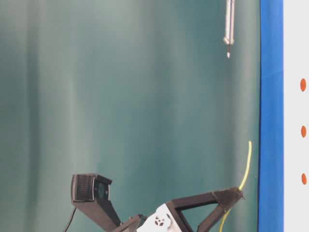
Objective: Touch the tip of the soldering iron to the tip of the solder at the mark.
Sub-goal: 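Pull the wire and iron apart away from the dots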
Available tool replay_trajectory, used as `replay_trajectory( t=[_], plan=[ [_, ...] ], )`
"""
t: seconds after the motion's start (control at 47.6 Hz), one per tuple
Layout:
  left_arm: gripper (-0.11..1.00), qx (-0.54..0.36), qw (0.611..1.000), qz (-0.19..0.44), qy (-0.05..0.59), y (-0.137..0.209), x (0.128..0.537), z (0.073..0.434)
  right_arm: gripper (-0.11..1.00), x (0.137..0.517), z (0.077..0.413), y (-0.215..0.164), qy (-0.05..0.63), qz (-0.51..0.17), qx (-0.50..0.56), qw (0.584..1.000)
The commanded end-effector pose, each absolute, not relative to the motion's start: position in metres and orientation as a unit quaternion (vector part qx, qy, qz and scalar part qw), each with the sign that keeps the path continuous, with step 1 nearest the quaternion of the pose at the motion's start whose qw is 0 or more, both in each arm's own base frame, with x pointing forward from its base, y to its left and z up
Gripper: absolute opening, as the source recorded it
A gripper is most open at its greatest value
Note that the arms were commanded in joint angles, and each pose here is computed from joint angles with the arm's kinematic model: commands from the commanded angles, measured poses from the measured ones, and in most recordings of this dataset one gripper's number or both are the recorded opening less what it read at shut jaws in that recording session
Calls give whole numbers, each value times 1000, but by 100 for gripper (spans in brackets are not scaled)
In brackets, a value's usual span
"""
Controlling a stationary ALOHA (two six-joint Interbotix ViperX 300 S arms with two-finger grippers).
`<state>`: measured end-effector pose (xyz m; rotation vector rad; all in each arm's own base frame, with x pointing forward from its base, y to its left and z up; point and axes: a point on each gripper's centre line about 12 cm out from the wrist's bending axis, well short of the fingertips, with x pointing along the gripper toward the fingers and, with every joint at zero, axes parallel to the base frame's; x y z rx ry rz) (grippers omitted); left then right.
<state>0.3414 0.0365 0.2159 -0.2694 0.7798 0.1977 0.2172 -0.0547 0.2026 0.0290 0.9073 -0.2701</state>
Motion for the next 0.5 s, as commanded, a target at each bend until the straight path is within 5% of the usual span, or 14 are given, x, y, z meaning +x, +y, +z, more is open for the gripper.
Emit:
replay_trajectory(
  t=[0.0,0.483],
  plan=[
    [1,-129,922,93,353,36,341,229,7,218,205,-55,425,-132,18,895],
    [1,-138,928,69,339,15,336,232,7,229,210,-41,392,-109,58,912]
  ],
)
